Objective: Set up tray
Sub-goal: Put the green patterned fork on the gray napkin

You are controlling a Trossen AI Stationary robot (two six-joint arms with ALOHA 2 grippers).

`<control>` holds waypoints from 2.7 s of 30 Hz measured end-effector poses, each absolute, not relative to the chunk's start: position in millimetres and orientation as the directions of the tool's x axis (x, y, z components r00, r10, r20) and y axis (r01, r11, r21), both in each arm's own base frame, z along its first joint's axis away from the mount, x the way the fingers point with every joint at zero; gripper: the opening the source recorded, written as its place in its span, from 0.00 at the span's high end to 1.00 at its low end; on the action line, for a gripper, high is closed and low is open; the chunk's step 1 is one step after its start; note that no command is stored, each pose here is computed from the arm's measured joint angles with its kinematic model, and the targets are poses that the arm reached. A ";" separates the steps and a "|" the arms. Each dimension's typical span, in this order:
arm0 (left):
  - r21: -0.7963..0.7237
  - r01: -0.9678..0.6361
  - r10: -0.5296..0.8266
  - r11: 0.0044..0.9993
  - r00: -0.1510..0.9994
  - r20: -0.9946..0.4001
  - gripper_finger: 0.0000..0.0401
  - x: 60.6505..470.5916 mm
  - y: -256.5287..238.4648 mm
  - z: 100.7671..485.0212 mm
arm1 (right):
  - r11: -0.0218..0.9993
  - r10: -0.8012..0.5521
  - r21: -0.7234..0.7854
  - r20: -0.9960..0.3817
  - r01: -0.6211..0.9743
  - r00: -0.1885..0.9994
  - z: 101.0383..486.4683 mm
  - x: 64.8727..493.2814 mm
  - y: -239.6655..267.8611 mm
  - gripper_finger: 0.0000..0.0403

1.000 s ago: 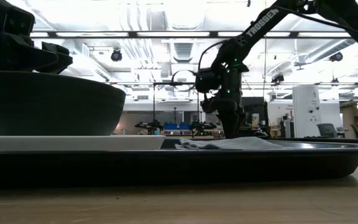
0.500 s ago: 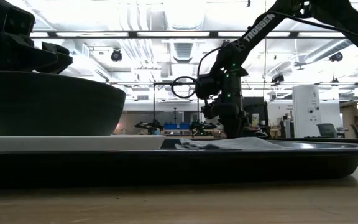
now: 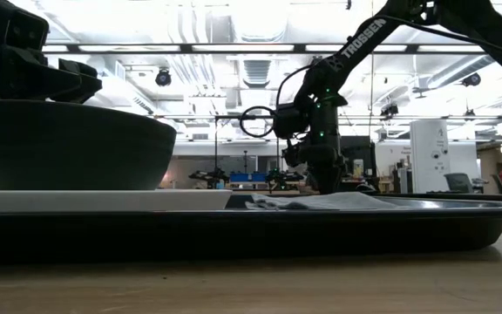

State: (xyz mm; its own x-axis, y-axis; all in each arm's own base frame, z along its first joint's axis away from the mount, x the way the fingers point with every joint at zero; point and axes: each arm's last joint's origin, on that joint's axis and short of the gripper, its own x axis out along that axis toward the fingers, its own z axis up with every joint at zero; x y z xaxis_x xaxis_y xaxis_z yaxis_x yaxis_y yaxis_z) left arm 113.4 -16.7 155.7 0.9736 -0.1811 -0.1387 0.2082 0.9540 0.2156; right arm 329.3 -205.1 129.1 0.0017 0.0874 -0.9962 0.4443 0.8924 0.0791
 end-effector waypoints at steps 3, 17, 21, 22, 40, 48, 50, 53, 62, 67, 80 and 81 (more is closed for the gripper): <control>0.216 0.208 -0.181 0.954 0.974 -0.138 0.71 113.4 -16.7 155.8 | 0.893 0.086 0.077 -0.996 0.444 0.001 129.0 329.2 -205.1 0.95; 0.216 0.208 -0.181 0.954 0.974 -0.138 0.71 113.4 -16.7 155.8 | 0.888 0.042 0.053 -0.999 0.457 0.033 153.5 343.1 -192.3 0.95; 0.216 0.208 -0.181 0.954 0.974 -0.139 0.71 113.4 -16.7 155.7 | 0.879 0.048 0.057 -0.998 0.473 0.032 156.0 348.5 -183.2 0.95; 0.215 0.208 -0.181 0.954 0.974 -0.139 0.71 113.4 -16.7 155.7 | 0.876 0.049 0.059 -0.998 0.479 0.033 156.6 349.9 -180.9 0.95; 0.216 0.208 -0.181 0.954 0.974 -0.139 0.71 113.4 -16.7 155.7 | 0.769 -0.011 0.068 -0.993 0.635 0.120 201.5 365.1 -148.0 0.96; 0.215 0.208 -0.181 0.954 0.974 -0.138 0.71 113.4 -16.7 155.8 | 0.703 -0.016 0.077 -0.992 0.707 0.125 205.3 374.1 -121.2 0.96; 0.216 0.208 -0.181 0.954 0.974 -0.139 0.71 113.4 -16.7 155.6 | 0.682 -0.013 0.083 -0.992 0.727 0.126 205.3 376.7 -112.8 0.96; 0.215 0.208 -0.181 0.954 0.974 -0.139 0.71 113.4 -16.7 155.7 | 0.642 -0.010 0.092 -0.992 0.762 0.127 205.3 380.4 -100.4 0.96; 0.215 0.208 -0.181 0.954 0.974 -0.139 0.71 113.4 -16.7 155.7 | 0.546 0.003 0.112 -0.991 0.830 0.132 205.5 387.9 -67.3 0.96; 0.216 0.208 -0.181 0.954 0.974 -0.139 0.71 113.4 -16.7 155.7 | 0.482 0.003 0.117 -0.991 0.868 0.132 205.5 389.7 -56.9 0.96; 0.216 0.208 -0.181 0.954 0.974 -0.139 0.71 113.4 -16.7 155.8 | 0.387 -0.078 0.133 -0.981 0.912 0.176 208.8 397.0 -9.8 0.96; 0.216 0.208 -0.181 0.954 0.974 -0.139 0.71 113.4 -16.7 155.7 | 0.381 -0.075 0.141 -0.980 0.914 0.183 209.0 397.7 -5.1 0.96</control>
State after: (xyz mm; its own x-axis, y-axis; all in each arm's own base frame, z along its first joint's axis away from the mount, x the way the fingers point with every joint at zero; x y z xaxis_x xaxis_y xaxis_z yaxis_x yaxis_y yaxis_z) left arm 113.4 -16.7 155.7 0.9736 -0.1812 -0.1390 0.2083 0.9540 0.2155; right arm 397.7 -5.1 209.0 0.1829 -0.0755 -0.9802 0.9137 0.3812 0.1411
